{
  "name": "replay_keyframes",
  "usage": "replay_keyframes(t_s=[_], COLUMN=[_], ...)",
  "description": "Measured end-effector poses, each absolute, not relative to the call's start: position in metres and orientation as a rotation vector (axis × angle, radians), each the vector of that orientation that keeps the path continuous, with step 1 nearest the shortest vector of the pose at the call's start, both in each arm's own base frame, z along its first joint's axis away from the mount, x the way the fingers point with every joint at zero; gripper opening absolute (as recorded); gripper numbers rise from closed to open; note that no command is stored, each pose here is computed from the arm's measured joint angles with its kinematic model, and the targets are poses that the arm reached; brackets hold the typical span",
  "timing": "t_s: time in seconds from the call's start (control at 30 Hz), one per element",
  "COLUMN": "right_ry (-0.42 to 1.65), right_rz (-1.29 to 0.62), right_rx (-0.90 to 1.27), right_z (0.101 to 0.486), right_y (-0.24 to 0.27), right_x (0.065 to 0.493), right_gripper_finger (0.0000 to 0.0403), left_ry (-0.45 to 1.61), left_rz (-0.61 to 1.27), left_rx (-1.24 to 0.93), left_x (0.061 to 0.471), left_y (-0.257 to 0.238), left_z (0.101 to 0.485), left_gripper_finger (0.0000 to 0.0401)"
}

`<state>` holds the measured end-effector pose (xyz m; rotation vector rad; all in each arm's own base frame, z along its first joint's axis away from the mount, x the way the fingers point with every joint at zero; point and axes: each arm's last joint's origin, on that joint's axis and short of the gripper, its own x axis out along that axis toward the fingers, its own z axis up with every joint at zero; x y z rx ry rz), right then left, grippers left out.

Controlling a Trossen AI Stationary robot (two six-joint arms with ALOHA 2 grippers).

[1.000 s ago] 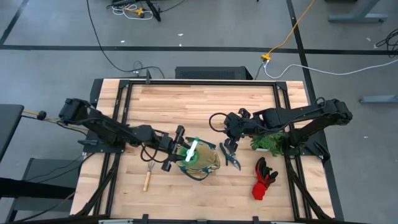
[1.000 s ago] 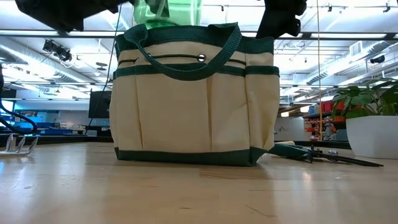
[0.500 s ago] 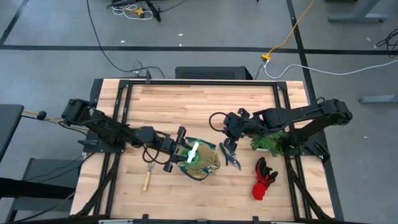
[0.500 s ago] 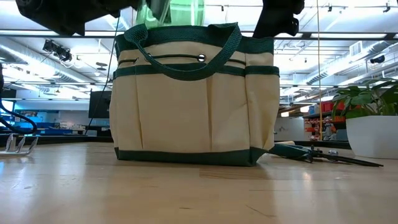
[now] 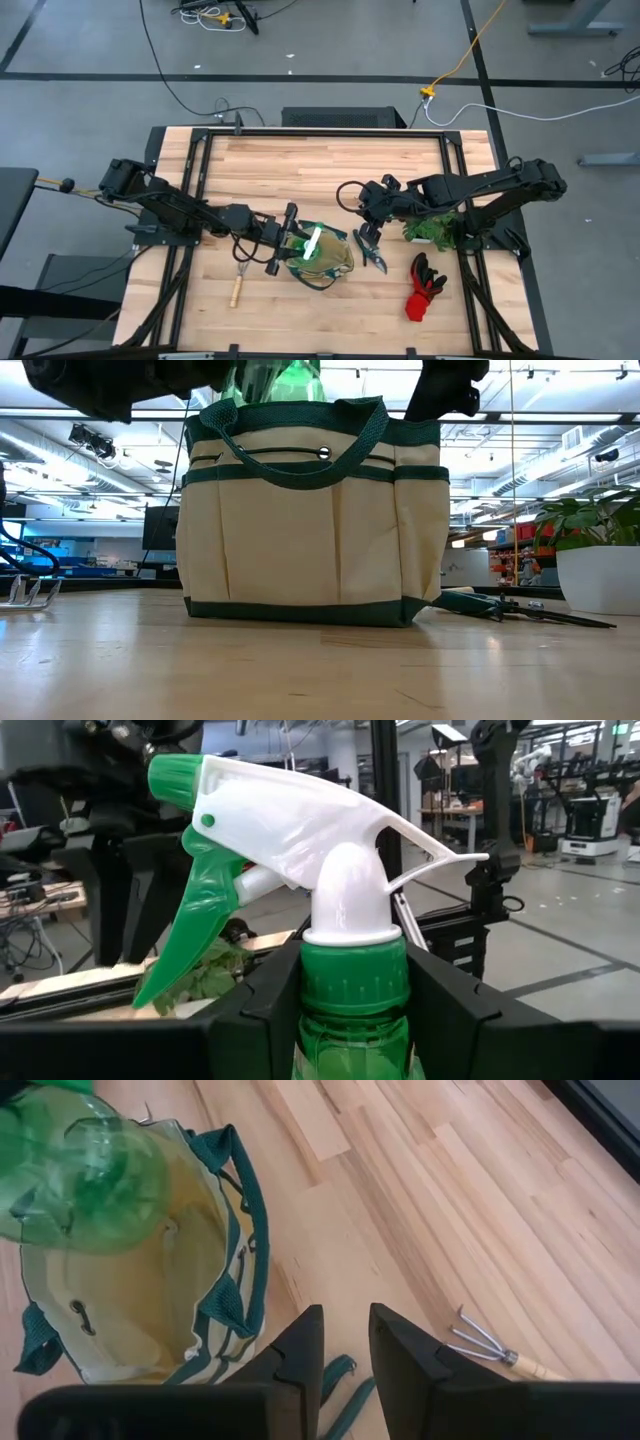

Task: Pick & Place Garden tools in Gardening bag
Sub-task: Put the green spray bottle into the gardening bag

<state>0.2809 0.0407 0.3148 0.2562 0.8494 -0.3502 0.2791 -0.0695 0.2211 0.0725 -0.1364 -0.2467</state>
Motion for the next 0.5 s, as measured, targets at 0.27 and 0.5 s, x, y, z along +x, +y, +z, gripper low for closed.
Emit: replay_keyframes(t_s=[0.27,0.5], right_ry=[0.845,0.840], right_rz=[-0.349,-0.348], right_rx=[0.257,0.259], right_z=[0.315,0.315], right_y=[0.041,0.041], right_x=[0.281,0.282], right_gripper_finger=[0.0087,0.0087], left_ry=[-0.177,-0.164], left_rz=[-0.207,-0.190], left_rx=[0.039,0.025], left_x=[0.261,0.253], left_y=[-0.064,-0.061], left_z=[0.205,0.196], left_gripper_finger=[0.0151,0.0151])
